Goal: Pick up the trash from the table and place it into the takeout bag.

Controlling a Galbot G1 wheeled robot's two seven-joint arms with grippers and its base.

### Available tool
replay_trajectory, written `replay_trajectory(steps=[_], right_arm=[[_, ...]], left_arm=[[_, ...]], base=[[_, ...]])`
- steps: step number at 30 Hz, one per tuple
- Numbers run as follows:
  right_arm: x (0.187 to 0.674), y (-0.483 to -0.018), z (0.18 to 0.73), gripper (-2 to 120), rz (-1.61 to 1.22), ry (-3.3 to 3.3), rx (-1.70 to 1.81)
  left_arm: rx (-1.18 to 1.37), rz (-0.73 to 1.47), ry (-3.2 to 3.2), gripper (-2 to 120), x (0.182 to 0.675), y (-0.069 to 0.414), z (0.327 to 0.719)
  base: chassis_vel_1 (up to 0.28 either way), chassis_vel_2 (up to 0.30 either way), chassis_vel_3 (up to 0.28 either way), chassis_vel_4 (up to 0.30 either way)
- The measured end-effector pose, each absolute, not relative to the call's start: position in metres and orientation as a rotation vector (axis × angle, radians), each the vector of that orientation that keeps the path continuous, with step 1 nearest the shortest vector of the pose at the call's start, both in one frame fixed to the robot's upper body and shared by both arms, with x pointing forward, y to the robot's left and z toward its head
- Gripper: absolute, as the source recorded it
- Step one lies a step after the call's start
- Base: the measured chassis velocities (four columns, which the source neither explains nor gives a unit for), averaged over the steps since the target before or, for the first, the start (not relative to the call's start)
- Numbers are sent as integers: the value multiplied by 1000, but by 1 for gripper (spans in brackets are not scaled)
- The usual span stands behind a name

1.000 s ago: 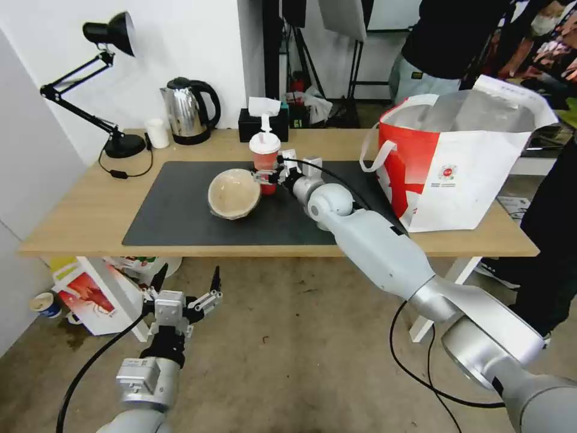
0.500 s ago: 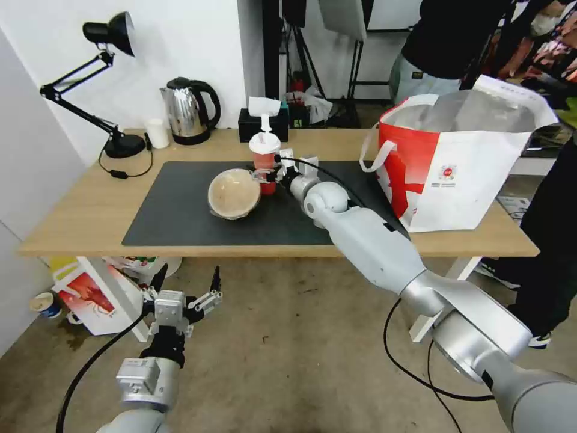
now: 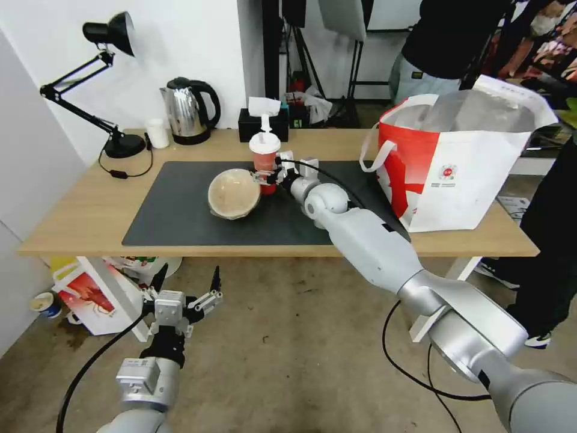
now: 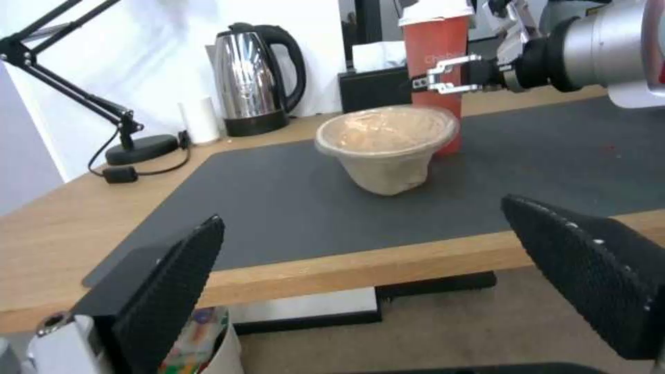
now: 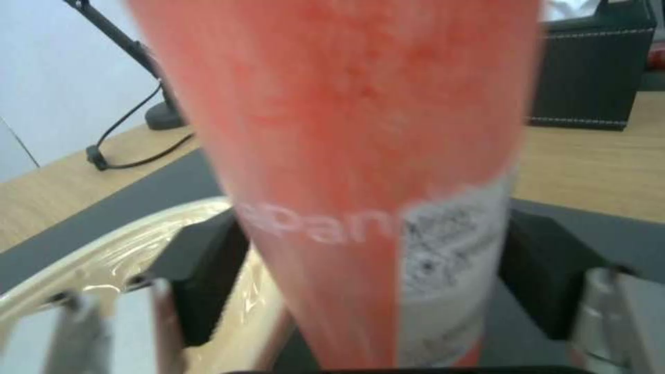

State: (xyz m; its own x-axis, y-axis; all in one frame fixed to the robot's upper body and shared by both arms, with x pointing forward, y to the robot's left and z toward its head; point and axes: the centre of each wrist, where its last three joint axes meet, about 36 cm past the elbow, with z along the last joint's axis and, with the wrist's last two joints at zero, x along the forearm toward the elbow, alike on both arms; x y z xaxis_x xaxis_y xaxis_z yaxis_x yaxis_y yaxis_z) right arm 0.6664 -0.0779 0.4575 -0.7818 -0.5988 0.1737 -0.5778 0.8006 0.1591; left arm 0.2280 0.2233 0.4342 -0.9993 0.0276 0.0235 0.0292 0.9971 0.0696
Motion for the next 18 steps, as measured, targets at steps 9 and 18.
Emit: replay_trajectory(steps=[9, 18], right_arm=[[666, -81, 457, 48, -154, -2771, 917], [664, -89, 463, 27, -168, -2784, 925]], left_arm=[[-44, -109, -3117, 100, 228, 223, 434], [-44, -109, -3117, 100, 228, 223, 434]], base=[[0, 0, 0, 0], [0, 0, 0, 0]])
